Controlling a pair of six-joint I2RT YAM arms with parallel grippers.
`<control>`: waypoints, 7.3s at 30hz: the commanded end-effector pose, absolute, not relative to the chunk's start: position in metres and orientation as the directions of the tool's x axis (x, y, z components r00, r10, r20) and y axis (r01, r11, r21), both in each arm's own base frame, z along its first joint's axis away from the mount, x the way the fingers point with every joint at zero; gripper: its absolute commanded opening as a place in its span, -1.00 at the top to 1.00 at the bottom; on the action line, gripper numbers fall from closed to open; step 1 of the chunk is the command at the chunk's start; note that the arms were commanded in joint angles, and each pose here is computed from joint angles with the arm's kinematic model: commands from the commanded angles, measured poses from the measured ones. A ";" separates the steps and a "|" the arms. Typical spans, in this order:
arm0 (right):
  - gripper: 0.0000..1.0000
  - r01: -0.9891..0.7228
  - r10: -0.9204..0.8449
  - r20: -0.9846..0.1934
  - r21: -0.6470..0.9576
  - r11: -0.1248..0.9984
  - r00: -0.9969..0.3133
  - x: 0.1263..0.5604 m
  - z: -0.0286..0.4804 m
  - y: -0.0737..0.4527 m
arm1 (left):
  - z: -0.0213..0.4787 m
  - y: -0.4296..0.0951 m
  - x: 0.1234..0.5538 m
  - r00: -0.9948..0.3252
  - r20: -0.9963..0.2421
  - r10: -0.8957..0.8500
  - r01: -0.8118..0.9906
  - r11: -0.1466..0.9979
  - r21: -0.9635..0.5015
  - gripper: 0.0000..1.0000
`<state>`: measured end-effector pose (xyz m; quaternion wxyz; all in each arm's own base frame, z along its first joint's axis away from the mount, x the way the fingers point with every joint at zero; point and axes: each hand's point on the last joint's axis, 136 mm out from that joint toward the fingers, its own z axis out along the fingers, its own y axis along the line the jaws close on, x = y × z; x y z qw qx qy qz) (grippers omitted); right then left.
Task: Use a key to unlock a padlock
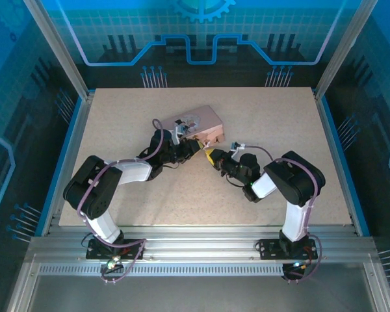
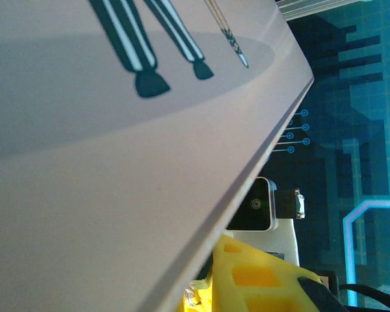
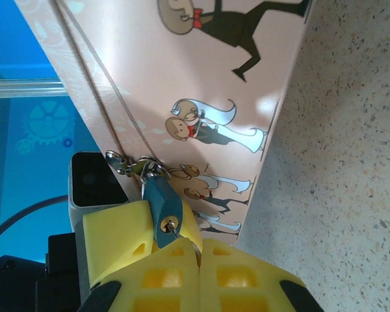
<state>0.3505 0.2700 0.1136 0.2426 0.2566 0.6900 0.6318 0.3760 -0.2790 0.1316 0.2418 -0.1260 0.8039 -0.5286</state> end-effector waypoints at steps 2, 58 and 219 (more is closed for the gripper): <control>1.00 0.006 0.636 -0.010 1.000 0.023 -0.772 0.358 0.130 0.283 | 0.159 -0.324 0.323 -0.946 -0.234 -0.225 0.174 0.256 -0.951 0.69; 1.00 -0.281 0.423 -0.357 0.931 0.234 -0.833 0.343 0.153 0.291 | 0.153 -0.321 0.320 -0.953 -0.204 -0.226 0.154 0.218 -0.964 0.79; 0.14 -0.528 -0.312 -0.613 0.207 0.823 -0.726 0.283 0.099 0.269 | 0.132 -0.314 0.312 -0.968 -0.168 -0.186 0.065 0.460 -0.885 0.77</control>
